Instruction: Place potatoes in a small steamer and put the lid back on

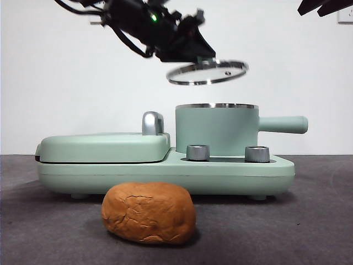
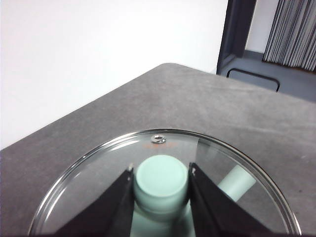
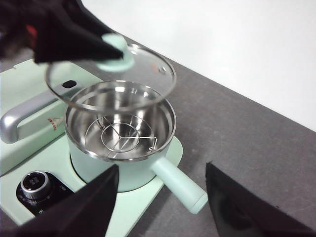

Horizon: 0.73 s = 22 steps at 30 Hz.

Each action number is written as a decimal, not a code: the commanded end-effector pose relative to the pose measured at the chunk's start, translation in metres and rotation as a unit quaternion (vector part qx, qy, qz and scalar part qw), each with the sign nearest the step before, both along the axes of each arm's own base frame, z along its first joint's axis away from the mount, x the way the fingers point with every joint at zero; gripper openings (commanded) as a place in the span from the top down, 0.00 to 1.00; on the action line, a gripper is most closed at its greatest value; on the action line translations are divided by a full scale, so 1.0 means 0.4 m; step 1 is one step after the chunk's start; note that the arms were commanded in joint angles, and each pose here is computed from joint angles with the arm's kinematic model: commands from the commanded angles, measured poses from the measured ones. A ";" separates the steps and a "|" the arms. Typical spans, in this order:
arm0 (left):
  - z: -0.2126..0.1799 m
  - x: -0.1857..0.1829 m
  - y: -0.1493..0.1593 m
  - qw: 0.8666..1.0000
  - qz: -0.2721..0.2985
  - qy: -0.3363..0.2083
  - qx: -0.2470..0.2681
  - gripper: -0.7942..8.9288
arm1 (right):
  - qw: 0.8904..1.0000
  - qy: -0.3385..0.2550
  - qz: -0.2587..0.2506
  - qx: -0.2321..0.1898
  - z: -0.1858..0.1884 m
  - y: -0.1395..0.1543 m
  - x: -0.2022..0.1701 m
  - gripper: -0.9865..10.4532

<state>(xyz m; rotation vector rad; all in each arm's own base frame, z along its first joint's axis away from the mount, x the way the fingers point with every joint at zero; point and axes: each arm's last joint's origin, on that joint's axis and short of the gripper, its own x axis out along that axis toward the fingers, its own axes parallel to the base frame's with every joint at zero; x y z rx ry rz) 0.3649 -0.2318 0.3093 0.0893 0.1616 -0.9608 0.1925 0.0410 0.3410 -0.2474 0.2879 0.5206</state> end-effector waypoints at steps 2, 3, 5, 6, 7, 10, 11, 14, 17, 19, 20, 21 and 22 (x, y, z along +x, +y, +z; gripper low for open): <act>0.082 -0.028 0.027 1.000 0.004 -0.010 -0.024 0.91 | 1.000 -0.007 0.000 0.007 0.016 0.002 0.001 0.67; 0.095 -0.036 0.036 1.000 0.005 -0.009 -0.022 0.91 | 1.000 -0.007 0.000 0.007 0.016 0.002 0.001 0.67; 0.120 -0.055 0.057 1.000 0.007 -0.004 -0.016 0.91 | 1.000 -0.007 0.000 0.008 0.016 0.002 0.001 0.67; 0.130 -0.064 0.068 1.000 0.009 -0.001 -0.012 0.91 | 1.000 -0.007 0.001 0.008 0.016 0.002 0.001 0.67; 0.140 -0.073 0.081 1.000 0.012 0.004 -0.008 0.91 | 1.000 -0.007 0.001 0.008 0.016 0.002 0.001 0.67; 0.159 -0.101 0.119 1.000 0.017 0.017 0.008 0.91 | 1.000 -0.005 0.008 0.009 0.015 0.006 0.000 0.67; 0.161 -0.110 0.132 1.000 0.017 0.023 0.012 0.91 | 1.000 -0.003 0.011 0.009 0.014 0.008 -0.001 0.67; 0.162 -0.142 0.174 0.999 0.025 0.040 0.023 0.91 | 1.000 0.001 0.023 0.008 0.013 0.020 -0.005 0.67; 0.154 -0.182 0.216 0.998 0.038 0.050 0.028 0.91 | 0.999 0.003 0.041 0.007 0.011 0.036 -0.010 0.67; 0.142 -0.214 0.246 0.997 0.048 0.053 0.028 0.91 | 0.998 0.005 0.057 0.007 0.010 0.051 -0.015 0.67; 0.134 -0.231 0.261 0.997 0.053 0.056 0.028 0.91 | 0.998 0.006 0.067 0.007 0.010 0.061 -0.018 0.67; 0.128 -0.245 0.273 0.996 0.058 0.059 0.027 0.91 | 0.997 0.007 0.077 0.007 0.010 0.070 -0.021 0.67; 0.121 -0.264 0.289 0.996 0.064 0.061 0.026 0.91 | 0.996 0.007 0.089 0.006 0.010 0.081 -0.025 0.67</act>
